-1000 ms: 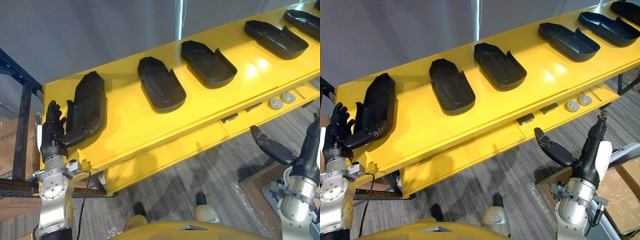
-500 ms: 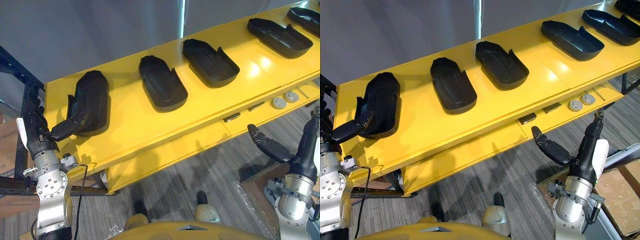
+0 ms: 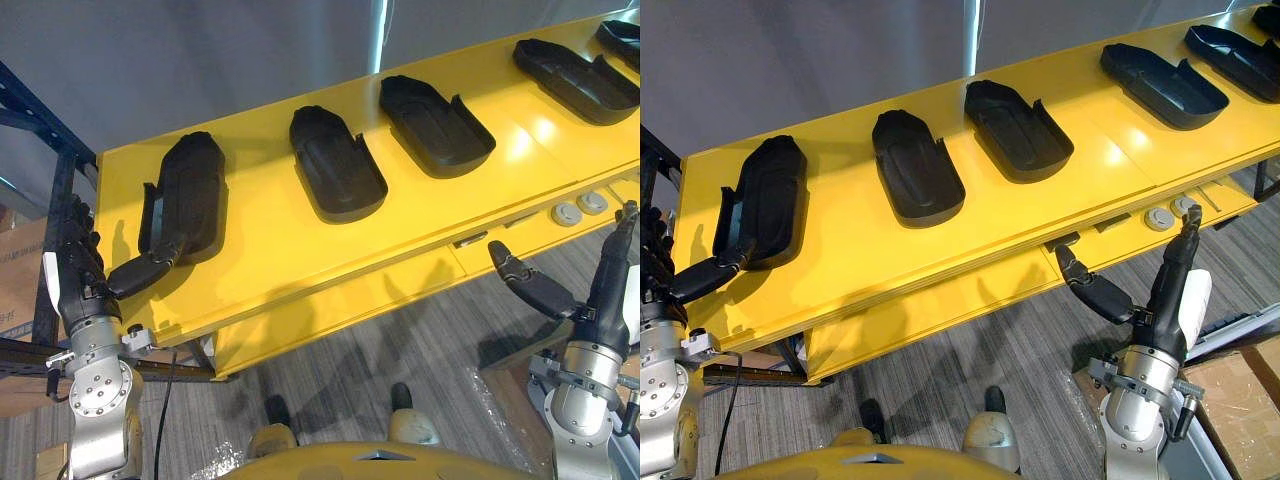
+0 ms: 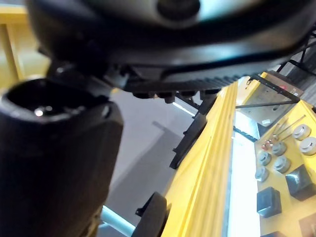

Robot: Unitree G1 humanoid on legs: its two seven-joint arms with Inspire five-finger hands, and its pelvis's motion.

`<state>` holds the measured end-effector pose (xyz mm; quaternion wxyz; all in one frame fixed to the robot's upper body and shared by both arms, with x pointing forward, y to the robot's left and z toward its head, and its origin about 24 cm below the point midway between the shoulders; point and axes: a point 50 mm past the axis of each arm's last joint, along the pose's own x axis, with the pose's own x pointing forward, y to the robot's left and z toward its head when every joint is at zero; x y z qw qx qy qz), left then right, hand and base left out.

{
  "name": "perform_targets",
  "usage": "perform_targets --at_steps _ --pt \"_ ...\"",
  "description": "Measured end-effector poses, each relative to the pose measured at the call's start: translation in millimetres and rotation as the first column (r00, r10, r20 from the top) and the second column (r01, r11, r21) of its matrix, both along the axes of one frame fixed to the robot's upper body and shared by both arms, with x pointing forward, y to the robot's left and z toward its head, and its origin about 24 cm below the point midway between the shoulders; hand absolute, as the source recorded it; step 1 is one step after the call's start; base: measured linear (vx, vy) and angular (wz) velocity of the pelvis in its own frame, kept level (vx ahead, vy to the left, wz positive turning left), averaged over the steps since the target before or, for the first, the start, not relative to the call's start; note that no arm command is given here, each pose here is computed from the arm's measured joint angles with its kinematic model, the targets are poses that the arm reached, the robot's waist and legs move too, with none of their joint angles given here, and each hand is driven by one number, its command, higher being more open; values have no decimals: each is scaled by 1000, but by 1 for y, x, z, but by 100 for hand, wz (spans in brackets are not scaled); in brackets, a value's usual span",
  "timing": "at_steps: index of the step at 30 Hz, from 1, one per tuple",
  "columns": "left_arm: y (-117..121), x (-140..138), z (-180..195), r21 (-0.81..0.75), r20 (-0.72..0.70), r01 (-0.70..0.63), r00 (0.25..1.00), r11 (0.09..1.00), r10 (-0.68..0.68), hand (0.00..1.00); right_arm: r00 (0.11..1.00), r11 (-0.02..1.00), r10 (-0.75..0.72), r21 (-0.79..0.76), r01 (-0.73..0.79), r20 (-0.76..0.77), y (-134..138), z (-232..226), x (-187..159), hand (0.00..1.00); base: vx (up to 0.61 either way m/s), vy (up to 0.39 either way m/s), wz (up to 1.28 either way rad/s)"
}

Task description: Walk over and take three plastic housings, then place them on the shelf

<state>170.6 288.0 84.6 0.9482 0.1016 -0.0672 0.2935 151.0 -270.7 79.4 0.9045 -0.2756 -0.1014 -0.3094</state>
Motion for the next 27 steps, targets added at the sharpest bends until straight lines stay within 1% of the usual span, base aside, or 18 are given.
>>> perform_targets --at_steps 5,9,11,14,20,27 --pt "3 -1 -11 -39 -38 -6 999 999 4 100 1000 1000 3 3 -3 0 1 -1 0 100 0 0 0" --pt "4 0 -23 -99 -73 23 997 995 -31 100 1000 1000 -8 9 8 1 1 -2 0 100 0 0 0" --pt "4 0 -26 -105 -84 29 996 994 -38 100 1000 1000 -25 17 25 -12 0 -5 -1 100 0 0 0" --pt "2 0 -28 -137 -76 41 996 990 -51 100 996 995 -75 58 78 -56 -6 -19 -5 100 0 4 -5" --pt "1 1 -28 -180 -58 55 996 982 -66 100 986 991 -104 73 114 -133 -9 -33 -17 100 0 0 -6" --pt "-3 8 -35 -229 -56 118 989 966 -134 100 985 991 -105 72 116 -139 -9 -34 -18 100 -2 1 -1"
